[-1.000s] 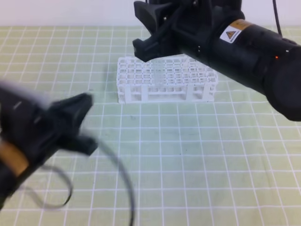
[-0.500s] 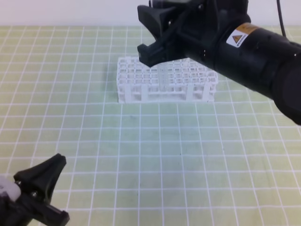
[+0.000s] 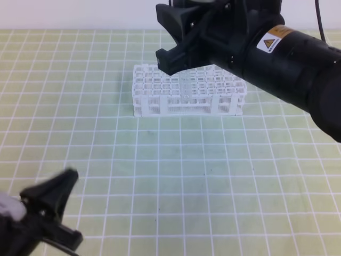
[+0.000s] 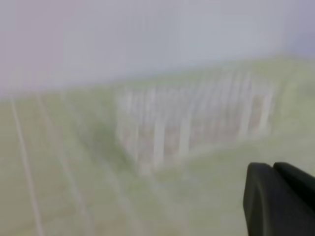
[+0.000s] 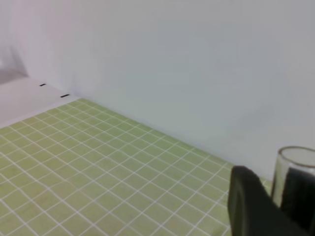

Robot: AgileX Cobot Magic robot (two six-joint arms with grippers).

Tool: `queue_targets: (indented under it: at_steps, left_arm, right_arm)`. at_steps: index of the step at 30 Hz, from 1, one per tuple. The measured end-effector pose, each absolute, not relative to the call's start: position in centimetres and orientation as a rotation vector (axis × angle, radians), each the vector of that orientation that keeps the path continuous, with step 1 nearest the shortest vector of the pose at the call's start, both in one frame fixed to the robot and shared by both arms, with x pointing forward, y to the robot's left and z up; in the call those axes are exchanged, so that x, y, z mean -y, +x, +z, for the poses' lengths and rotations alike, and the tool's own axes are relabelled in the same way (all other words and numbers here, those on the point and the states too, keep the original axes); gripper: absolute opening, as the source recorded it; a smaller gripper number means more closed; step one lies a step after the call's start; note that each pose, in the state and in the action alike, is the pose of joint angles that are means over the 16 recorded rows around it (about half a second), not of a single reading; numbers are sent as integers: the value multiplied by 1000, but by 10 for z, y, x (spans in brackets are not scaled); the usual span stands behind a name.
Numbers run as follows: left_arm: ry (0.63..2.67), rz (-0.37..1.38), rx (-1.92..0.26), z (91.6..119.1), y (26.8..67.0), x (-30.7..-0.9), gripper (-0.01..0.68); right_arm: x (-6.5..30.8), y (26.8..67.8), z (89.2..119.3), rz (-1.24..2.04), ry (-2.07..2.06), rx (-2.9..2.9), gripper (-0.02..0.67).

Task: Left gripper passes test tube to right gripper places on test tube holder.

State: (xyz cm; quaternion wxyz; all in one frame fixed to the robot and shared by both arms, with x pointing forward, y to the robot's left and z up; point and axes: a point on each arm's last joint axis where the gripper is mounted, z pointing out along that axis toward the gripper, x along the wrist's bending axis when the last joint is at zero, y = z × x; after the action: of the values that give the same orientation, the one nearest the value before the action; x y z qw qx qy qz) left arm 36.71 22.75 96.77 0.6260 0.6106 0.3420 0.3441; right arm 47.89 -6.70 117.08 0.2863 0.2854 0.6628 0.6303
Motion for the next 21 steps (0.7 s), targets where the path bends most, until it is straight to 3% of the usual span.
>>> queue_targets:
  at_steps: [11,21]
  left_arm:
    - [1226,694,-784,978,366,-226,0]
    - [1407,505,-898,975,378,-210,0]
  right_arm:
    - [67,479,1171,1685,765,-1773,91]
    - [67,478,1170,1682,765,-1785,91]
